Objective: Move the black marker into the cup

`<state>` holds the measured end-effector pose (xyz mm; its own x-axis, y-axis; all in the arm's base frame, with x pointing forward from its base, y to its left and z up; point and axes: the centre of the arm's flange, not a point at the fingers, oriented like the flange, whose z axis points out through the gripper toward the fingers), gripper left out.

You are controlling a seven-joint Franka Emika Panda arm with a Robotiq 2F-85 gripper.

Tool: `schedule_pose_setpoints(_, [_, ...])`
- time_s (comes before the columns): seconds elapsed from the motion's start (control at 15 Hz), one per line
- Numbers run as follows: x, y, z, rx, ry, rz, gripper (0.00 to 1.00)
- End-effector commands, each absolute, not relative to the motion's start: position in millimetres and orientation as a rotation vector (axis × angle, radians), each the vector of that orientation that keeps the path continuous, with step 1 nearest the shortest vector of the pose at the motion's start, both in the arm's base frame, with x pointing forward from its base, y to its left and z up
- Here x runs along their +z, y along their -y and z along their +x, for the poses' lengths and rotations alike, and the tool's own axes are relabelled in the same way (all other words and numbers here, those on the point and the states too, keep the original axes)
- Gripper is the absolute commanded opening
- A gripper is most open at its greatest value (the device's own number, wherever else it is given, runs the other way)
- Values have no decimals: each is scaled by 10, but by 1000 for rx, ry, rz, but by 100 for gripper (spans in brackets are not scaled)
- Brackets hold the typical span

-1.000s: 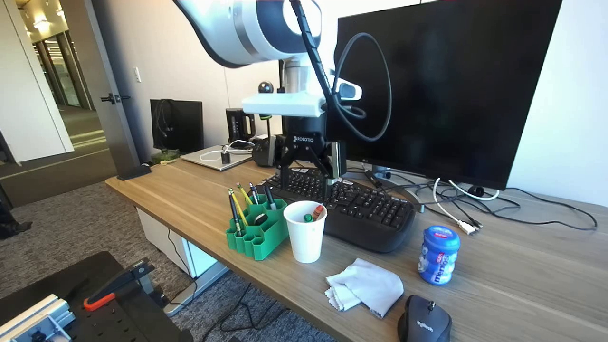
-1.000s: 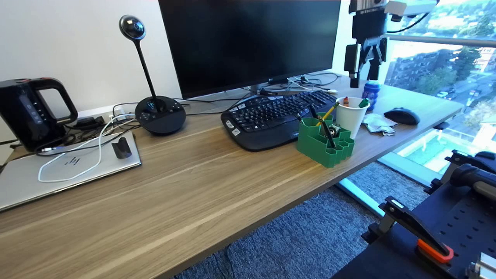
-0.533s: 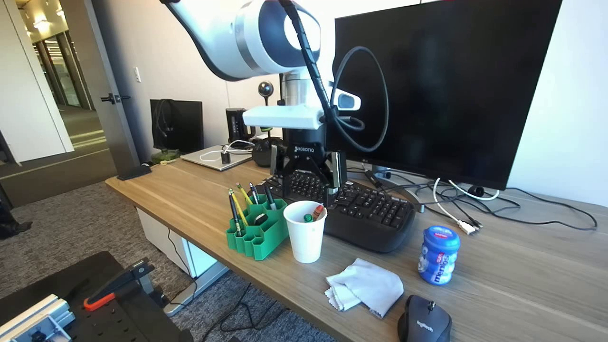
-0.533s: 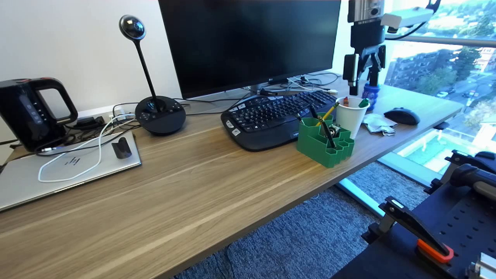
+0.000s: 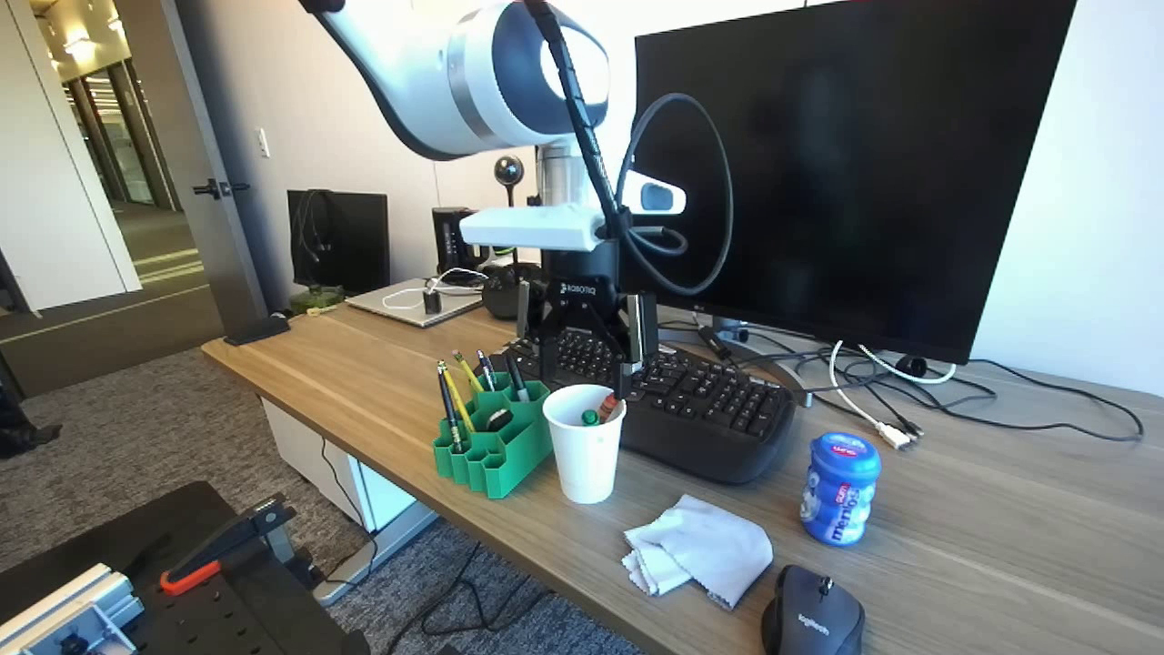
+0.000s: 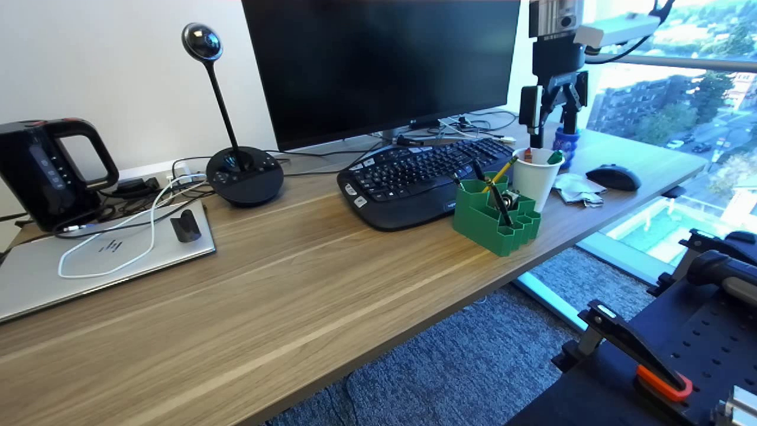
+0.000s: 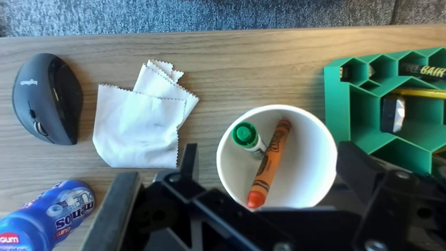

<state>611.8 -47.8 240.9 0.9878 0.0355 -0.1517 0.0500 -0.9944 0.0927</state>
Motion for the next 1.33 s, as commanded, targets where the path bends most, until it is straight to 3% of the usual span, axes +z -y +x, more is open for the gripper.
schedule_pose_setpoints(0.0, [2402, 459, 6126, -219, -33, 3009, 100])
schedule_pose_setpoints(1.27, [2223, 422, 6052, -283, 16, 2976, 100])
